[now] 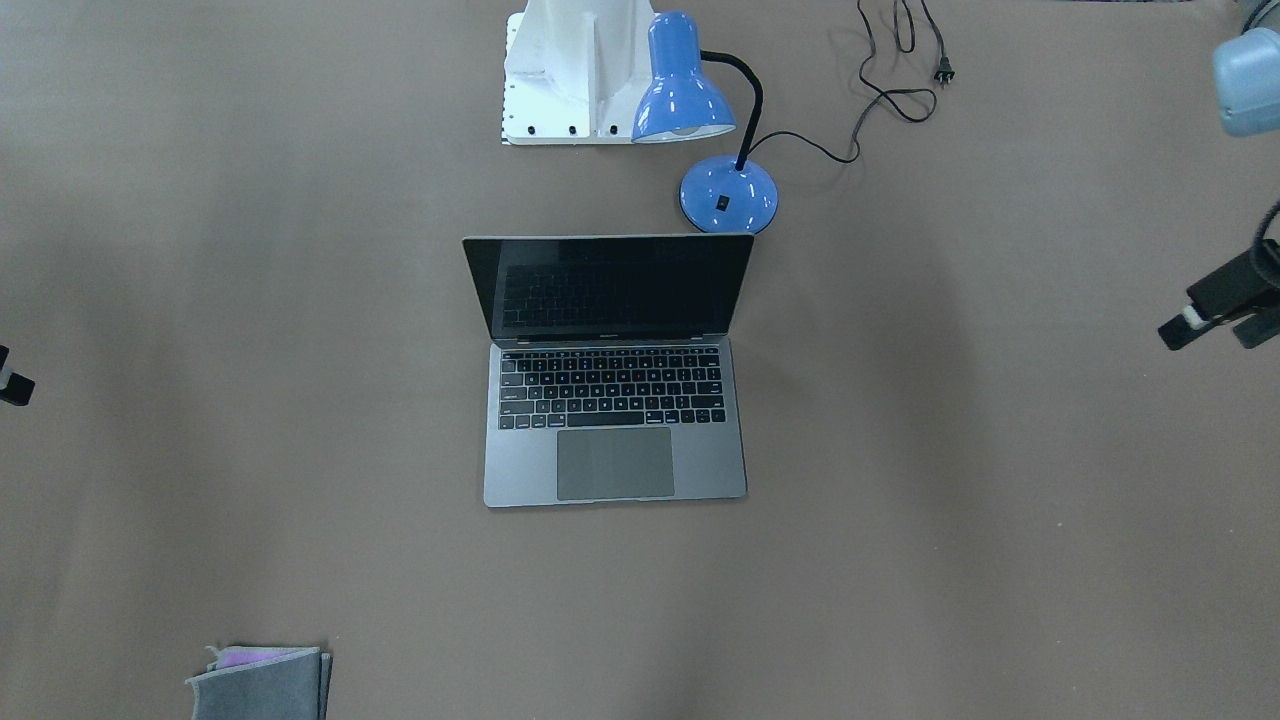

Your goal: Close laptop

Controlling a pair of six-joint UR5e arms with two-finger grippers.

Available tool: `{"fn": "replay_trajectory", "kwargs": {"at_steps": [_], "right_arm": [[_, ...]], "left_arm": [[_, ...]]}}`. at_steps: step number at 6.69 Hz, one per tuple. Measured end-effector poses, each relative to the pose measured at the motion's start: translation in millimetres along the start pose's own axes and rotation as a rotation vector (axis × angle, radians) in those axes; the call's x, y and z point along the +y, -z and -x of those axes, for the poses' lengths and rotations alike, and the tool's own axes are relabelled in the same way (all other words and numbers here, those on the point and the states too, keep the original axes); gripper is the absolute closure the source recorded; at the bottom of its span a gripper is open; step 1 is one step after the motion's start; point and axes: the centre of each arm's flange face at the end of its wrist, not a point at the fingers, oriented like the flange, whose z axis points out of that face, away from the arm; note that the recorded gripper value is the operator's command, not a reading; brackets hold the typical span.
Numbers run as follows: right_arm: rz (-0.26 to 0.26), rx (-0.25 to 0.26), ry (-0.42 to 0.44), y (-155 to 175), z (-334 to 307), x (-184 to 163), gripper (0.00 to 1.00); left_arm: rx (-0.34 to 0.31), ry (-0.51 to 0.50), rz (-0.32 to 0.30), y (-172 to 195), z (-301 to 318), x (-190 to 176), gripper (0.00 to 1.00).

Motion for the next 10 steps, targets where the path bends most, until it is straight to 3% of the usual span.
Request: {"fn": "replay_trajectory", "kwargs": {"at_steps": [1,2,3,4,6,10], "right_arm": [[0.019,-0.053,-0.04,-3.3,26.1,13.5,0.38],[0.044,-0.082,-0.06,-9.7,57.4,32.6,0.8],[0.067,-0.102,-0.074,-16.3,89.4,53.4,1.0],[0.084,-0.119,-0.071,-19.3,116.9,73.2,1.0],[0.115,-0.157,-0.008,-19.4,159.4,109.6,1.0],[0.204,-0.233,0.061,-39.5,226.5,179.0,1.0]], "left_arm": [[0.03,0.025,0.038,-16.1,-48.6,22.7,0.03],[0.055,0.06,0.066,-26.6,-87.7,40.8,0.25],[0.075,0.09,0.081,-30.4,-113.4,53.6,0.63],[0.088,0.116,0.097,-34.6,-131.7,64.2,1.0],[0.107,0.146,0.15,-51.5,-172.5,89.2,1.0],[0.12,0.103,0.258,-91.8,-214.2,135.0,1.0]]}}
